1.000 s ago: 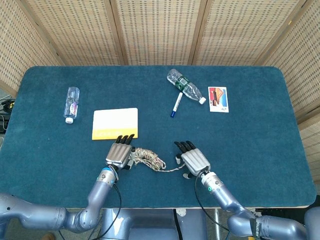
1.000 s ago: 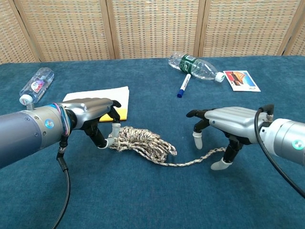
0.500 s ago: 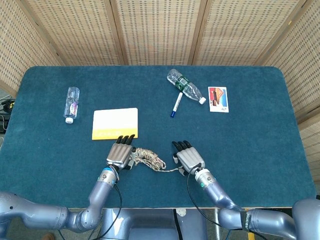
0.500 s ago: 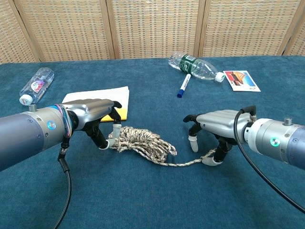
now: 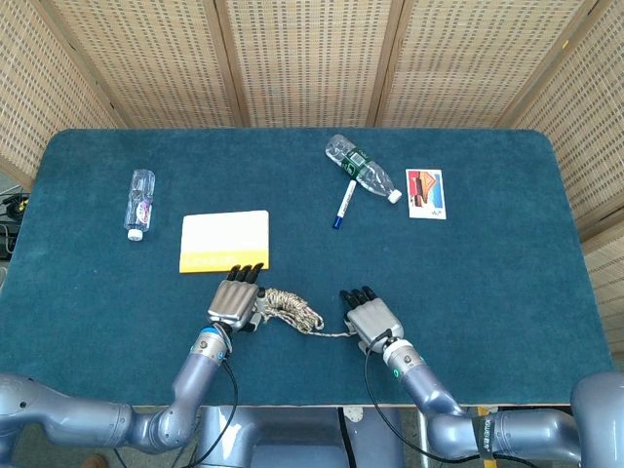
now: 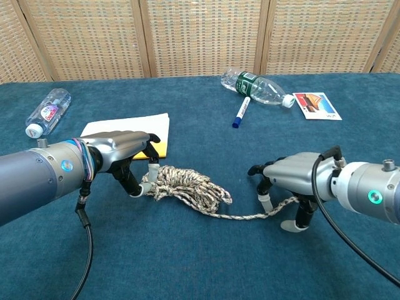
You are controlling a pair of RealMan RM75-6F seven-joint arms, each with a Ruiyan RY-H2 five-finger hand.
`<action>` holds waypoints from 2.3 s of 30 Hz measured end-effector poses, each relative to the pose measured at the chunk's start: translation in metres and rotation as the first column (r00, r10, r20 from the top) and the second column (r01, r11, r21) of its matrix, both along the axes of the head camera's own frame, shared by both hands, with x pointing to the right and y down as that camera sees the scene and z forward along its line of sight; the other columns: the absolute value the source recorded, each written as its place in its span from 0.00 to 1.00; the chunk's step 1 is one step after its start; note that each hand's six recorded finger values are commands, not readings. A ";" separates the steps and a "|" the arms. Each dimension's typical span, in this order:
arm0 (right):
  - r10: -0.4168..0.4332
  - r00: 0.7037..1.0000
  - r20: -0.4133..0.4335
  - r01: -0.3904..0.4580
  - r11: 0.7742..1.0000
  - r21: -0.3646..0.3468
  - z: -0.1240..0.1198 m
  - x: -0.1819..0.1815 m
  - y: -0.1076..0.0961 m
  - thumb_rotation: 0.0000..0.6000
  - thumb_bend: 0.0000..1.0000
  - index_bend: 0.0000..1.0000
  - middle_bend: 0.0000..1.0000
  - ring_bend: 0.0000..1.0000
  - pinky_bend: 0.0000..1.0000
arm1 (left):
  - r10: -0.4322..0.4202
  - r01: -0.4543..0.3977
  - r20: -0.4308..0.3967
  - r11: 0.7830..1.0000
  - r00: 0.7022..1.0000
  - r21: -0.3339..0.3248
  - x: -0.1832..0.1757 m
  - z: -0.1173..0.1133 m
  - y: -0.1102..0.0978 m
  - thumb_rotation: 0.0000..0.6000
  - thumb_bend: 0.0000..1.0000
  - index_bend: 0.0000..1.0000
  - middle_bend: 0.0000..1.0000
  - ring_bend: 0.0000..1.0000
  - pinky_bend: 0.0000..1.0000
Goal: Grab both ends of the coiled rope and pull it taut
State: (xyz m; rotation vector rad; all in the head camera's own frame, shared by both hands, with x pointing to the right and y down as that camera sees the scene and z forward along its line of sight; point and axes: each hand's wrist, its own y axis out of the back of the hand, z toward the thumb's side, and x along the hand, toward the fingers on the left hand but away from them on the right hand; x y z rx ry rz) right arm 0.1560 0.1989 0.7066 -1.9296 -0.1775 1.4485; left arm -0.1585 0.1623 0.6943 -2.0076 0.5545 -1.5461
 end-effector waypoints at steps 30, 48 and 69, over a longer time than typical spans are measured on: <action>0.048 0.998 0.040 -0.049 0.999 0.017 -0.002 -0.008 0.002 1.00 0.33 0.50 0.00 0.00 0.00 | 0.002 -0.002 0.000 1.000 1.000 -0.002 0.000 0.002 0.002 1.00 0.45 0.65 0.00 0.00 0.00; 0.044 0.998 0.044 -0.045 0.999 0.021 -0.001 -0.011 0.002 1.00 0.39 0.55 0.00 0.00 0.00 | 0.003 -0.003 0.009 1.000 1.000 0.000 -0.001 0.004 0.002 1.00 0.45 0.65 0.00 0.00 0.00; 0.058 0.997 0.055 -0.060 0.997 0.045 -0.004 -0.010 -0.003 1.00 0.49 0.63 0.00 0.00 0.00 | 0.004 -0.004 0.017 1.000 1.000 -0.001 -0.003 0.006 0.002 1.00 0.45 0.65 0.00 0.00 0.00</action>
